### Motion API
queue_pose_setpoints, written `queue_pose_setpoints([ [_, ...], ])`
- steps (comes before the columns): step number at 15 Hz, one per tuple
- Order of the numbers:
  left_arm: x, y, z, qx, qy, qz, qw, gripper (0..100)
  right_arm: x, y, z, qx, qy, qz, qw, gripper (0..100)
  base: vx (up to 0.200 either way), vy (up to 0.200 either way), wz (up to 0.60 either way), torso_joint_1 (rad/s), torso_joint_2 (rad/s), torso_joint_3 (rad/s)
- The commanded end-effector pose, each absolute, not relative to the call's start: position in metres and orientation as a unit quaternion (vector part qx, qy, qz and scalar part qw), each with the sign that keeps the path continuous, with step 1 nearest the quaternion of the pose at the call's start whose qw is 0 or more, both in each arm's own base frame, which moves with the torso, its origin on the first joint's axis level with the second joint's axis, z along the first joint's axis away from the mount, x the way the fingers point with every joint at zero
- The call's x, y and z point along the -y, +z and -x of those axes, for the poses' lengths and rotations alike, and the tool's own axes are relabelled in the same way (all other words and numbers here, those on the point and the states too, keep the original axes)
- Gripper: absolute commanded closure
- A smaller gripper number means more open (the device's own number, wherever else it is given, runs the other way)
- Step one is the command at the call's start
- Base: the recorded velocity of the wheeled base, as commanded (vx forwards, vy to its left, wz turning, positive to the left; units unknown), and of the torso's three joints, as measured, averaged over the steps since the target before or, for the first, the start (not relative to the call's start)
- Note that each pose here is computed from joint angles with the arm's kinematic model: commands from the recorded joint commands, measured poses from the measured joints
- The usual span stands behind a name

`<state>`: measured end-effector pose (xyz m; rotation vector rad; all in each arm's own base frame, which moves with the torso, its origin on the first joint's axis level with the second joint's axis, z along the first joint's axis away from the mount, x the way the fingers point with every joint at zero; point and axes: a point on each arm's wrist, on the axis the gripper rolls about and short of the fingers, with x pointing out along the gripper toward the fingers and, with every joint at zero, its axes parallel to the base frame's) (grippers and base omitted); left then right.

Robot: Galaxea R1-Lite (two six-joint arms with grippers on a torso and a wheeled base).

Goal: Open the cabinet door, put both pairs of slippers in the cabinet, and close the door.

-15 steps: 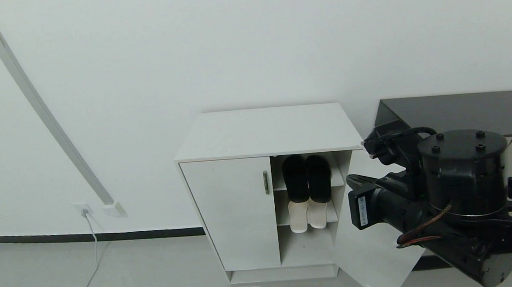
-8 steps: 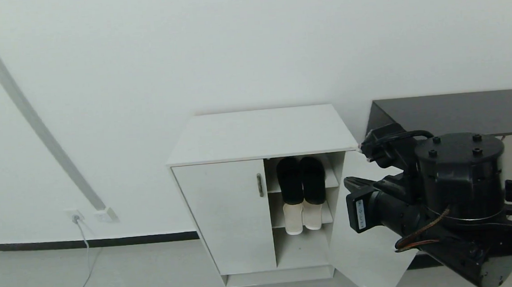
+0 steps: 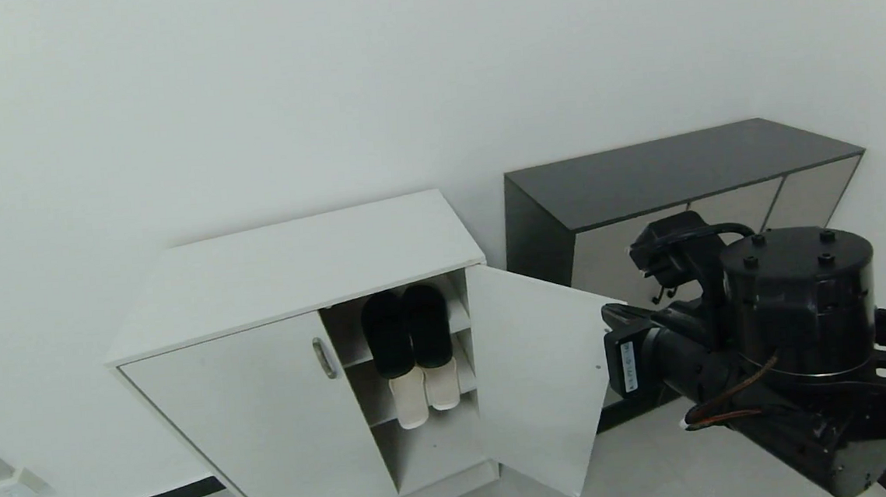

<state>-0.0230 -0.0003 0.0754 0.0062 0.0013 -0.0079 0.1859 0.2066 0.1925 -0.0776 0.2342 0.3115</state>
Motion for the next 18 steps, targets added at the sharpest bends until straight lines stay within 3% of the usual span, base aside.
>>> queue_pose_setpoints([
  [1, 0.000, 0.075, 0.023, -0.002, -0.004, -0.003, 1.000, 100, -0.207, 0.191, -0.187, -0.118, 0.154, 0.040, 0.980, 100, 0.000, 0.000, 0.00, 0.000, 0.00, 0.000],
  [8, 0.000, 0.075, 0.023, -0.002, -0.003, -0.003, 1.000, 100, -0.206, 0.190, -0.191, -0.119, 0.148, 0.049, 0.981, 100, -0.143, 0.000, 0.00, 0.004, 0.00, 0.002],
  [18, 0.000, 0.075, 0.023, -0.002, -0.004, -0.003, 1.000, 100, -0.175, 0.182, -0.322, -0.117, 0.056, 0.009, 0.992, 100, 0.000, 0.000, 0.00, 0.000, 0.00, 0.000],
])
